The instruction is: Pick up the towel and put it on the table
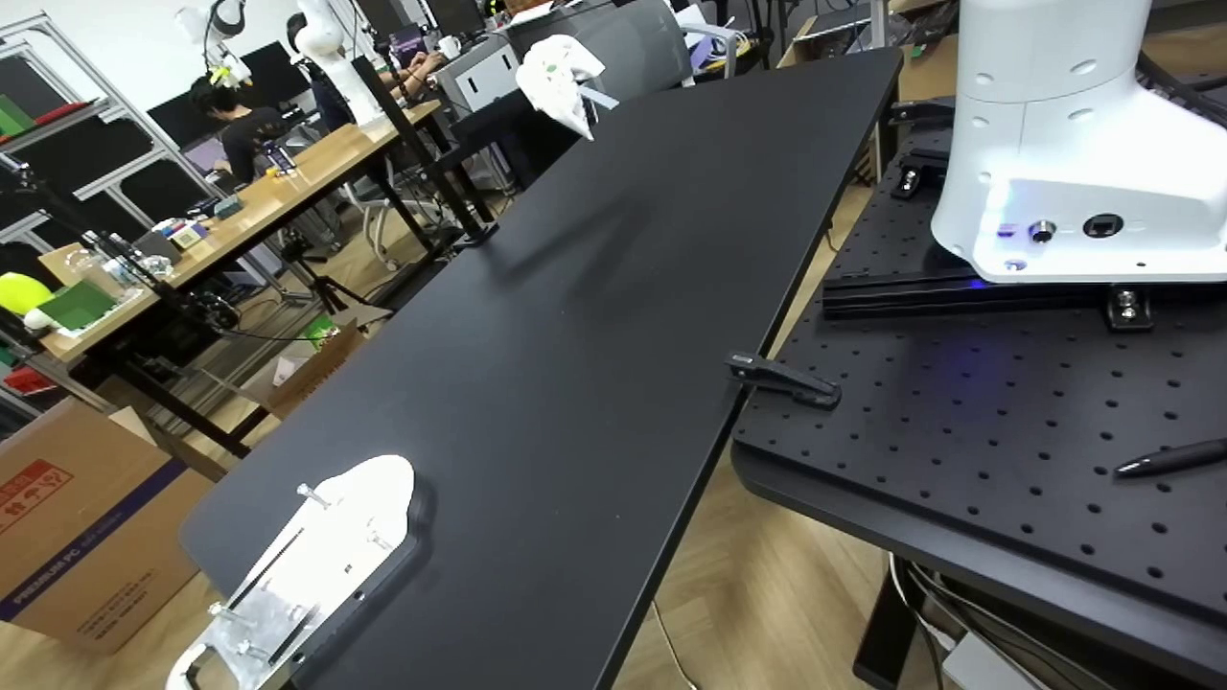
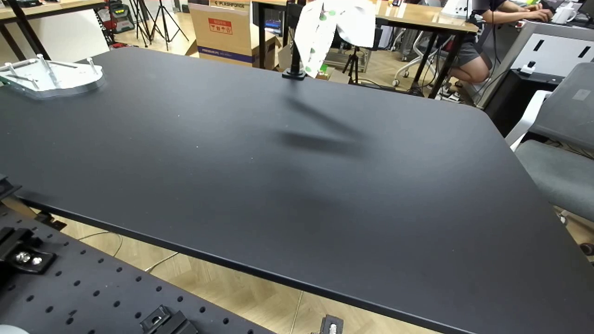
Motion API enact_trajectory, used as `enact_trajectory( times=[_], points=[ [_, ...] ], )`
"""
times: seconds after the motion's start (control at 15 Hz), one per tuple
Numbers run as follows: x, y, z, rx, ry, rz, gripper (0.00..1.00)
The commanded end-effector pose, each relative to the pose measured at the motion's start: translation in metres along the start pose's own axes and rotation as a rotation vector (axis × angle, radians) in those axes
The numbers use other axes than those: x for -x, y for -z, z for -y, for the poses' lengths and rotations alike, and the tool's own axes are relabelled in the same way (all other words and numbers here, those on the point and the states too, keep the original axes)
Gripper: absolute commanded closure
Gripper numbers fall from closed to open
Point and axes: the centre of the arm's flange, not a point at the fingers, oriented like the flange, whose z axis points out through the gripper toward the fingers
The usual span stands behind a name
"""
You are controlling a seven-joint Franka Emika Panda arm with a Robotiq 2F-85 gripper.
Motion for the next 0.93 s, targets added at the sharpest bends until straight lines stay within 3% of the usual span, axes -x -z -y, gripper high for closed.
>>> enact_trajectory(
  times=[0.0, 0.33, 0.4, 0.47, 0.87],
  points=[
    [-0.022, -0.013, -0.048, 0.047, -0.059, -0.025, 0.00],
    [-0.025, -0.024, -0.123, 0.071, -0.183, 0.009, 0.00],
    [-0.025, -0.025, -0.128, 0.076, -0.202, 0.017, 0.00],
    [-0.008, -0.023, -0.107, 0.078, -0.172, 0.000, 0.00],
    [-0.024, -0.046, -0.130, 0.078, -0.174, 0.027, 0.00]
  ],
)
